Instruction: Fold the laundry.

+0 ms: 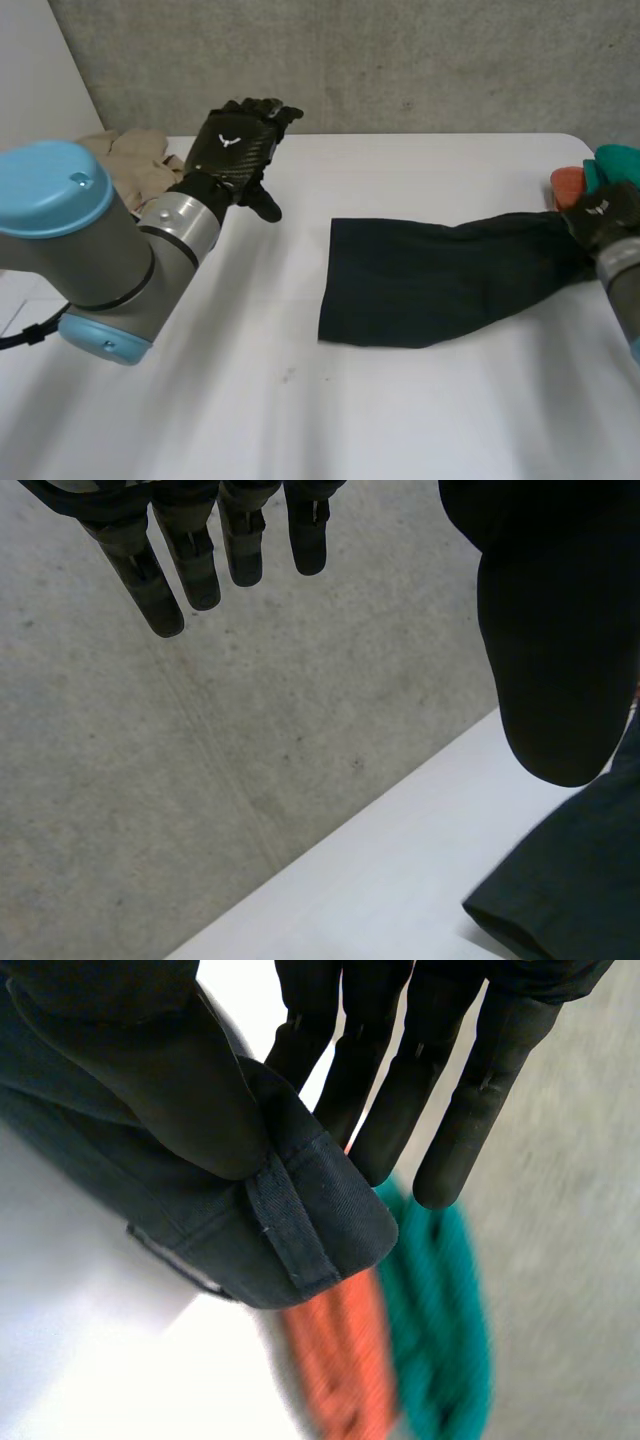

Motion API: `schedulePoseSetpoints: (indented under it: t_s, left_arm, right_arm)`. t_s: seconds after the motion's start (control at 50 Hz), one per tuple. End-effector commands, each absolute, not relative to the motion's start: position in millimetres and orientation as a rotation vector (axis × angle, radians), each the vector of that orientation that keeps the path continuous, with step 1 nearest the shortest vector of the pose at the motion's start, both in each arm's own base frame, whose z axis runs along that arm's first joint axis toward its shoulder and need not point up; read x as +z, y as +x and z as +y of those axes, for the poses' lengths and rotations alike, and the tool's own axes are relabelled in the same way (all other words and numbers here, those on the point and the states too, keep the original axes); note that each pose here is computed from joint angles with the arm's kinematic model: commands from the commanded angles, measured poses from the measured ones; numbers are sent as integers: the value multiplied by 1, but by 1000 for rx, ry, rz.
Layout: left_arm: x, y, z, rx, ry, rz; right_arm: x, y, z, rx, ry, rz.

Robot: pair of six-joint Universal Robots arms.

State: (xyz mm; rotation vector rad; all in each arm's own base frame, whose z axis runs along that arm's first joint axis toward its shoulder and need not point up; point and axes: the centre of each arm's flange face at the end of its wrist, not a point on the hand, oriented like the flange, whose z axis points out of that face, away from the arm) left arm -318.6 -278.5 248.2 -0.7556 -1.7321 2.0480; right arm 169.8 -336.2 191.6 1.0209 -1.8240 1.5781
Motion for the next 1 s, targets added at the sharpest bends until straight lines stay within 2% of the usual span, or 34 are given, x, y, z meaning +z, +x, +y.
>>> schedulePoseSetpoints:
  t_s: [0.02,0.06,0.1,0.14,0.2,0.3,0.32,0.34,0.38,0.42,0.54,0.56,0.62,0.7,0.82,1.0]
  left_arm:
    - [257,-312,-276,2071,-740,-1724]
    - [258,-312,-276,2074,-739,-1720]
    - [258,-312,-276,2073,-736,-1719]
    - [259,-312,-277,2074,-726,-1713]
    - [262,-313,-278,2077,-713,-1704]
    - [277,-319,-284,2114,-685,-1656]
    - [280,-320,-286,2120,-681,-1646]
    - [282,-323,-290,2125,-674,-1634]
    - [285,-330,-293,2129,-676,-1614]
    - [289,-346,-288,2107,-692,-1582]
    - [277,-382,-277,2007,-753,-1614]
    - [269,-392,-274,1969,-773,-1637]
    - [248,-411,-266,1894,-819,-1688]
    - [220,-429,-260,1845,-840,-1763]
    - [188,-438,-259,1810,-859,-1859]
    - [190,-429,-254,1787,-869,-1901]
  right_arm:
    - [206,290,-283,1947,1505,-1525]
    - [179,322,-255,2008,1772,-1484]
    - [162,336,-239,2020,1929,-1469]
    - [146,345,-223,2004,2066,-1455]
    - [141,348,-218,1966,2100,-1422]
    - [150,341,-221,1974,1998,-1520]
    - [160,339,-221,2010,1963,-1545]
    - [185,333,-221,2111,1863,-1624]
    - [206,325,-222,2215,1742,-1756]
    - [225,313,-227,2338,1542,-1982]
    - [241,275,-266,2399,1017,-2368]
    - [241,259,-279,2335,905,-2400]
    - [234,241,-298,2185,815,-2466]
    - [212,243,-315,2034,827,-2563]
    - [188,241,-326,1873,817,-2717]
    - [189,245,-319,1903,890,-2719]
